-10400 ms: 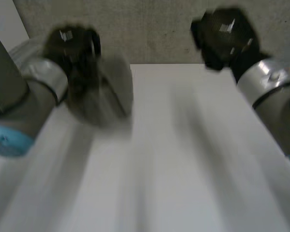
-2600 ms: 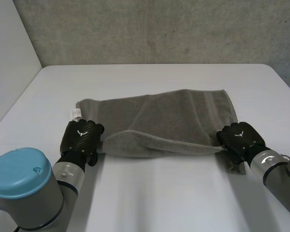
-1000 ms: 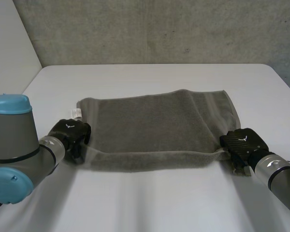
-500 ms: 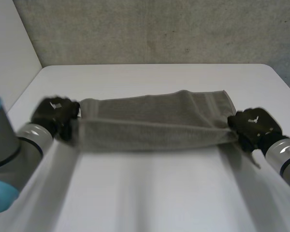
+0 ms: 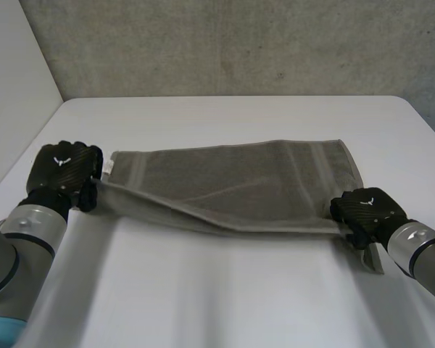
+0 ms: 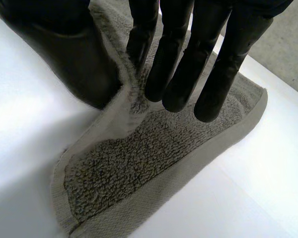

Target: Fold the towel.

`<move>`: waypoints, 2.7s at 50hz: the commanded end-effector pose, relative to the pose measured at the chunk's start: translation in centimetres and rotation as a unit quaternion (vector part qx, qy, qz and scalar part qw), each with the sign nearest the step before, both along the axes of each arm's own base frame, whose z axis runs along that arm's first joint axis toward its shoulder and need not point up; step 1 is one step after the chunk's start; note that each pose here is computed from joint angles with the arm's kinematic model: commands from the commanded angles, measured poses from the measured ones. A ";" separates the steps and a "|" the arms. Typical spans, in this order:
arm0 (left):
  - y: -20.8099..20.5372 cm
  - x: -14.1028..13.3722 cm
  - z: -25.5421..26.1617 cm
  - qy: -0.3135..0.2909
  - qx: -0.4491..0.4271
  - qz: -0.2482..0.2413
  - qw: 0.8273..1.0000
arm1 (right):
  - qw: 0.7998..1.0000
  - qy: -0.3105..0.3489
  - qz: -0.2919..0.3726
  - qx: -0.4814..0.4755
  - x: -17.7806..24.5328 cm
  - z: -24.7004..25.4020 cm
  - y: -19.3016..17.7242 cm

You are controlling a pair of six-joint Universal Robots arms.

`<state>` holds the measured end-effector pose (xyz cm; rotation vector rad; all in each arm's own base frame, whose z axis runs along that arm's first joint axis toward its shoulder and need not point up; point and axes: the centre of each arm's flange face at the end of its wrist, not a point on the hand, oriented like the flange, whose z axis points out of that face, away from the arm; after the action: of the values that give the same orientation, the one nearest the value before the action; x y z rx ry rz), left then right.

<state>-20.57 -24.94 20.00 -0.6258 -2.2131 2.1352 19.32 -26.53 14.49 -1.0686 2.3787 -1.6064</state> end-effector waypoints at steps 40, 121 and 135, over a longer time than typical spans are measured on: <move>-0.3 0.3 0.0 0.003 -0.003 0.006 1.000 | 0.998 0.016 -0.056 0.038 -2.1 -1.2 -1.6; -15.8 -6.5 -6.2 -0.033 -0.026 0.026 0.999 | 0.960 0.121 0.088 -0.236 5.4 0.7 -17.1; -15.6 -7.9 -8.6 -0.044 0.002 0.011 0.999 | 0.965 0.137 0.059 -0.216 5.2 -2.3 -17.8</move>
<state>-27.90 -41.30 11.88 -0.6871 -2.2678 2.1859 24.92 -44.27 12.77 -1.5850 2.0292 -2.1185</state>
